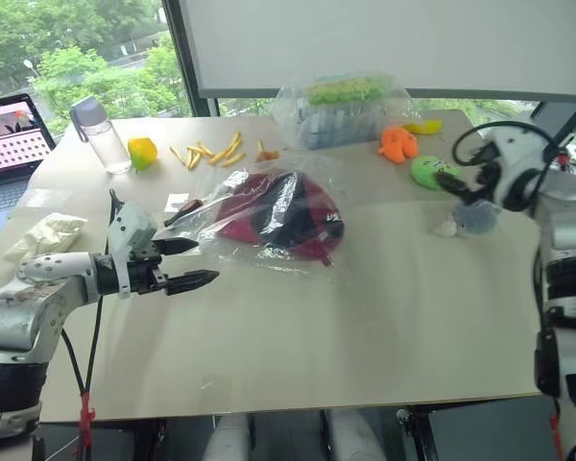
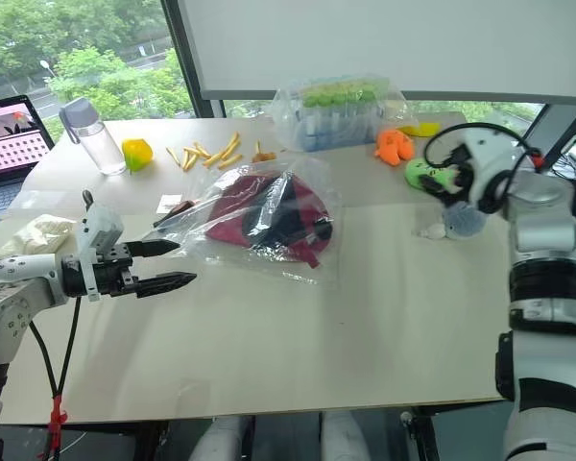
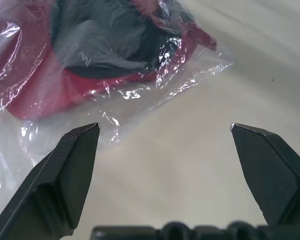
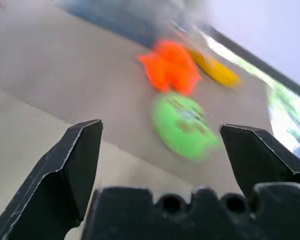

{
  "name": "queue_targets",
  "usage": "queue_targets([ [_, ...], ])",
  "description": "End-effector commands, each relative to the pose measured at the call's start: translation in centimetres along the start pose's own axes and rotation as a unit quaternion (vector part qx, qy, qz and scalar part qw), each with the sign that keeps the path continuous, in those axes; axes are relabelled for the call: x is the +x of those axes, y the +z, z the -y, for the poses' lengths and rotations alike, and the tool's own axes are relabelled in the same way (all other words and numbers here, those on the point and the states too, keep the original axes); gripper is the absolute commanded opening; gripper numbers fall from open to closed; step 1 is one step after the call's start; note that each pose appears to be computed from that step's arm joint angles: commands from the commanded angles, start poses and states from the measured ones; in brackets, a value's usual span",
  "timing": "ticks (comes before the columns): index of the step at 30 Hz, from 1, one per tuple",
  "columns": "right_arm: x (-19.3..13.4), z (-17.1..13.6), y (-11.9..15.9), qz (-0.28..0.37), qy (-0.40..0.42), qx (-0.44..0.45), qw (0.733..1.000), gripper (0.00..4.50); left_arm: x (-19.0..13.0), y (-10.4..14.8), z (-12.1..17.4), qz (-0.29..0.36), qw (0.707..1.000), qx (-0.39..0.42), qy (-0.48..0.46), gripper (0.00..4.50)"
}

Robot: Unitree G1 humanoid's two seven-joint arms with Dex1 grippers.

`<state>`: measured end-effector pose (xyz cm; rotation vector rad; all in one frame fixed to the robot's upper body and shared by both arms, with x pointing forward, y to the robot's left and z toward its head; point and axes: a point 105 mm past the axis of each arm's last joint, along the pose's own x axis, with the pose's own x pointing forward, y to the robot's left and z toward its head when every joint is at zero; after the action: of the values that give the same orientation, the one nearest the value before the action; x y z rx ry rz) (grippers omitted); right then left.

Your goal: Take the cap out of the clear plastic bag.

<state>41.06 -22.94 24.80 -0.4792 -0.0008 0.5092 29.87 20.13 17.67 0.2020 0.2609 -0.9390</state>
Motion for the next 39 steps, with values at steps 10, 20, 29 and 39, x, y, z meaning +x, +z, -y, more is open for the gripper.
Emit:
queue_targets([
  [10, 0.4, -18.5, 6.4, 0.151, 0.33, 0.066, 0.929, 4.43, -2.3, 0.8, -7.2, 0.057, 0.977, -0.002, 0.206, 4.5],
  [20, 1.0, -21.7, 7.6, 0.173, 0.331, 0.088, 0.924, 4.43, 0.2, 2.4, -14.7, 0.085, 0.948, 0.003, 0.306, 4.5],
  [29, 0.0, -21.2, 7.1, 0.159, 0.285, 0.086, 0.941, 4.43, 5.4, 0.0, -15.1, 0.015, 0.953, 0.021, 0.302, 4.5],
  [39, -1.6, -19.4, 6.6, 0.138, 0.235, 0.089, 0.958, 4.43, 5.5, -5.0, -15.2, -0.029, 0.931, -0.06, 0.358, 4.5],
])
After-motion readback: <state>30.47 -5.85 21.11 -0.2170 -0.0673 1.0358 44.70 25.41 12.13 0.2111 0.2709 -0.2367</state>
